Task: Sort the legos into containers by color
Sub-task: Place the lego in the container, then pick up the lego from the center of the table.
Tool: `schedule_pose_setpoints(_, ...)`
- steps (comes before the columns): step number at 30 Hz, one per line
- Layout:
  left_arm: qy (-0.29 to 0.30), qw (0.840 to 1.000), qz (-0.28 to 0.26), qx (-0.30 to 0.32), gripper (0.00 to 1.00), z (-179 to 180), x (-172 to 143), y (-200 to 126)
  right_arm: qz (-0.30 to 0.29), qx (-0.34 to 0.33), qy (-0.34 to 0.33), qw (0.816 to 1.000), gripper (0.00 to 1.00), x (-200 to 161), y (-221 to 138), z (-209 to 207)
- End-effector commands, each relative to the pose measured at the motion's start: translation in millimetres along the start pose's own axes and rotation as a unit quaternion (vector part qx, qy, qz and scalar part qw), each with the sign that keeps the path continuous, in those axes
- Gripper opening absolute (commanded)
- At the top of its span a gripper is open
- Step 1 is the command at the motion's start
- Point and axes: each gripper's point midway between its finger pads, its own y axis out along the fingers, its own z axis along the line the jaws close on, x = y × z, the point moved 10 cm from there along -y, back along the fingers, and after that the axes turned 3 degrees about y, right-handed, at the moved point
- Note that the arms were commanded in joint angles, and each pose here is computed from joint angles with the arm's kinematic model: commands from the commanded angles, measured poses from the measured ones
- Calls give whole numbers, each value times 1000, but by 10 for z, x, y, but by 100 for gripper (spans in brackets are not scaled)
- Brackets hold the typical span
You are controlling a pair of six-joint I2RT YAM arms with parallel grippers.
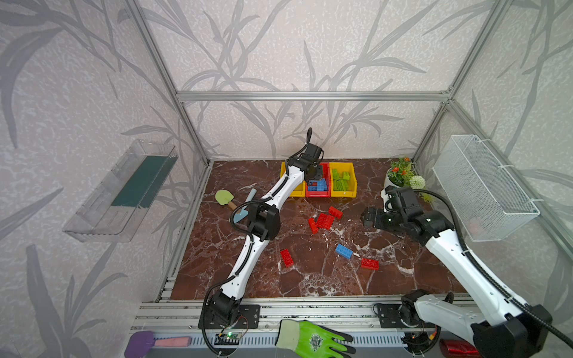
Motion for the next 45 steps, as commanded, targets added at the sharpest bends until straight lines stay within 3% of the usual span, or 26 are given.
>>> schedule_pose_setpoints(1, -3, 999, -27, -19, 60, -3, 147, -129, -14, 18, -4, 1000, 99, 97, -58, 78)
schedule_pose_setpoints(3, 6, 999, -27, -40, 70, -40, 164, -172, -16, 20, -4, 1000, 99, 102, -64, 80)
schedule_pose_setpoints(6, 4, 998, -27, -65, 76, -88, 196, -272, -19, 23, -3, 1000, 99, 72, -90, 65)
schedule_pose_setpoints(14, 17, 997, 9, -75, 76, -222, 36, -732, -24, 31, 2, 999, 99, -188, -175, -85)
schedule_pose_setpoints(23, 47, 996, 48, -59, 76, -531, -1088, -1283, 0, 45, 5, 999, 99, -555, -132, -272)
schedule_pose_setpoints(31, 94, 987, 96, -87, 77, -912, -2071, -1581, -16, 41, -5, 999, 99, -660, -353, -337)
schedule_pose_setpoints(37, 130, 979, 110, -108, 79, -1210, -2381, -1651, -26, 38, 2, 999, 99, -761, -485, -405)
schedule_pose_setpoints(45, 180, 969, 136, -96, 80, -1479, -2558, -1459, -35, 36, 12, 999, 99, -886, -611, -489)
